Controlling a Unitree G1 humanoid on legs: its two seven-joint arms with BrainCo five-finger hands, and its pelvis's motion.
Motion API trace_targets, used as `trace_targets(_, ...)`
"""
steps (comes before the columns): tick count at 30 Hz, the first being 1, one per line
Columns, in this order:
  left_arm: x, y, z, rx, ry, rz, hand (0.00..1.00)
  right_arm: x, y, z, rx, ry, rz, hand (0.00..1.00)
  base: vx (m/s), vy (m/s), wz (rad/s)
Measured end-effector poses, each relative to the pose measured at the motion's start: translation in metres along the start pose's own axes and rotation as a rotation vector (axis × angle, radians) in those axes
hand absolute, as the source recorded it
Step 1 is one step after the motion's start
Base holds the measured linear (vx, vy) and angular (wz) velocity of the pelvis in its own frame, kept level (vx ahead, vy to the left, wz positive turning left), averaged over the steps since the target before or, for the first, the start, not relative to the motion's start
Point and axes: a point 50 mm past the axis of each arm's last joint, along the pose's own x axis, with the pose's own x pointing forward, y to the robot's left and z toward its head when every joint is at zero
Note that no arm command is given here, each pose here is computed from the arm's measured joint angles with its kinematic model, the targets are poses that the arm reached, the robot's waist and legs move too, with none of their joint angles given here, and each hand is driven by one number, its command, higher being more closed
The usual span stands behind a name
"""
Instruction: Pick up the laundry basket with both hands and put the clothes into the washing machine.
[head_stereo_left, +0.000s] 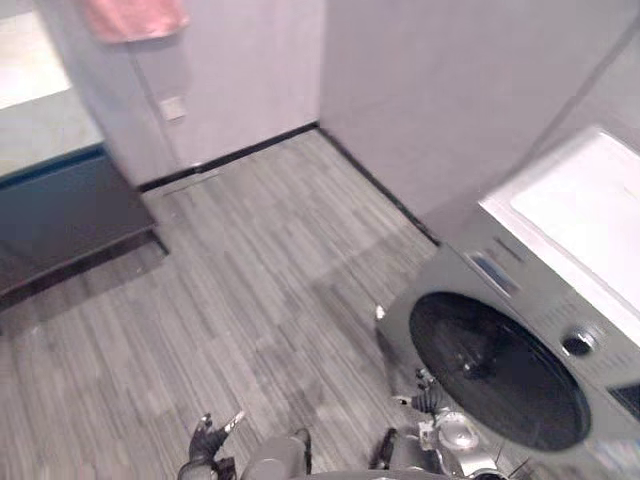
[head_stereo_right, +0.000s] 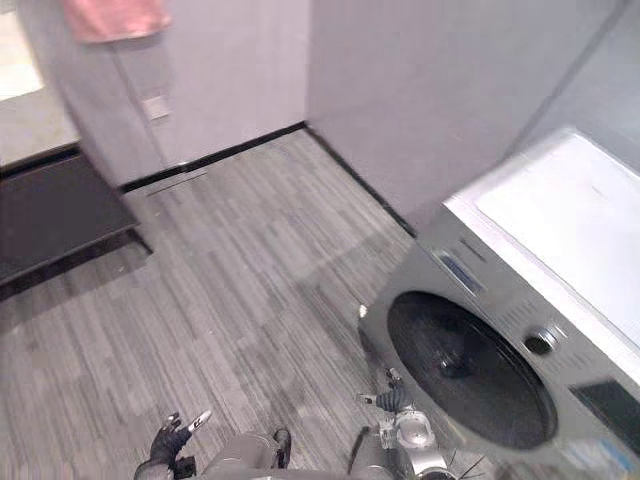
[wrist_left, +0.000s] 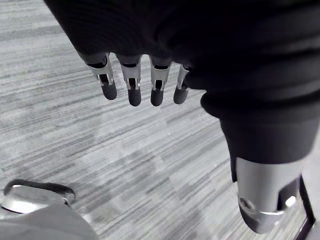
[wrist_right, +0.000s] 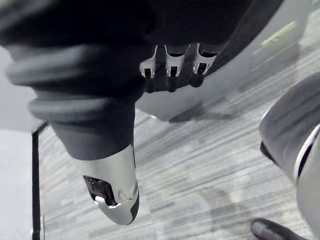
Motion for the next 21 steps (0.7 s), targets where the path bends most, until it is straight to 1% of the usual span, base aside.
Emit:
trace_targets(2, 0.002, -0.012, 0.009, 0.003, -0.033, -0.032, 0.00, 0.000, -0.002, 0.001, -0.002, -0.005, -0.004, 0.00, 0.33, -0.161, 1.71)
trace_targets(4, 0.002, -0.012, 0.011, 0.005, -0.040, -0.035, 0.00, 0.000, -0.003, 0.004, -0.003, -0.018, -0.008, 0.00, 0.39, -0.264, 1.68)
trace_targets(6, 0.002, -0.013, 0.010, 0.016, -0.039, -0.039, 0.00, 0.000, -0.010, 0.004, -0.010, -0.022, -0.023, 0.00, 0.43, -0.345, 1.76)
trace_targets(8, 0.000, -0.025, 0.010, 0.006, -0.040, -0.067, 0.00, 0.003, -0.021, 0.011, -0.014, -0.044, -0.046, 0.00, 0.47, -0.327, 1.36)
trace_targets(10, 0.000, -0.025, 0.010, -0.022, -0.041, -0.054, 0.00, 0.005, -0.022, 0.017, -0.015, -0.062, -0.046, 0.00, 0.47, -0.310, 0.60)
trace_targets(12, 0.002, -0.026, 0.015, -0.013, -0.058, -0.061, 0.00, 0.005, -0.015, 0.021, 0.002, -0.078, -0.031, 0.00, 0.36, -0.234, 0.54)
trace_targets(14, 0.003, -0.036, 0.027, 0.002, -0.101, -0.095, 0.00, 0.004, -0.017, 0.020, 0.025, -0.081, -0.043, 0.00, 0.26, -0.135, 0.70)
trace_targets(15, 0.004, -0.040, 0.036, 0.011, -0.139, -0.113, 0.00, 0.005, -0.023, 0.021, 0.029, -0.082, -0.063, 0.00, 0.20, -0.063, 0.68)
trace_targets(18, 0.007, -0.040, 0.049, 0.054, -0.187, -0.117, 0.00, 0.005, -0.030, 0.021, 0.028, -0.083, -0.089, 0.00, 0.10, 0.076, 0.51)
trace_targets(20, 0.007, -0.038, 0.047, 0.062, -0.181, -0.114, 0.00, 0.005, -0.034, 0.019, 0.021, -0.076, -0.104, 0.00, 0.11, 0.199, 0.15)
trace_targets(21, 0.008, -0.034, 0.048, 0.073, -0.181, -0.106, 0.00, 0.005, -0.029, 0.019, 0.031, -0.072, -0.094, 0.00, 0.11, 0.186, 0.15)
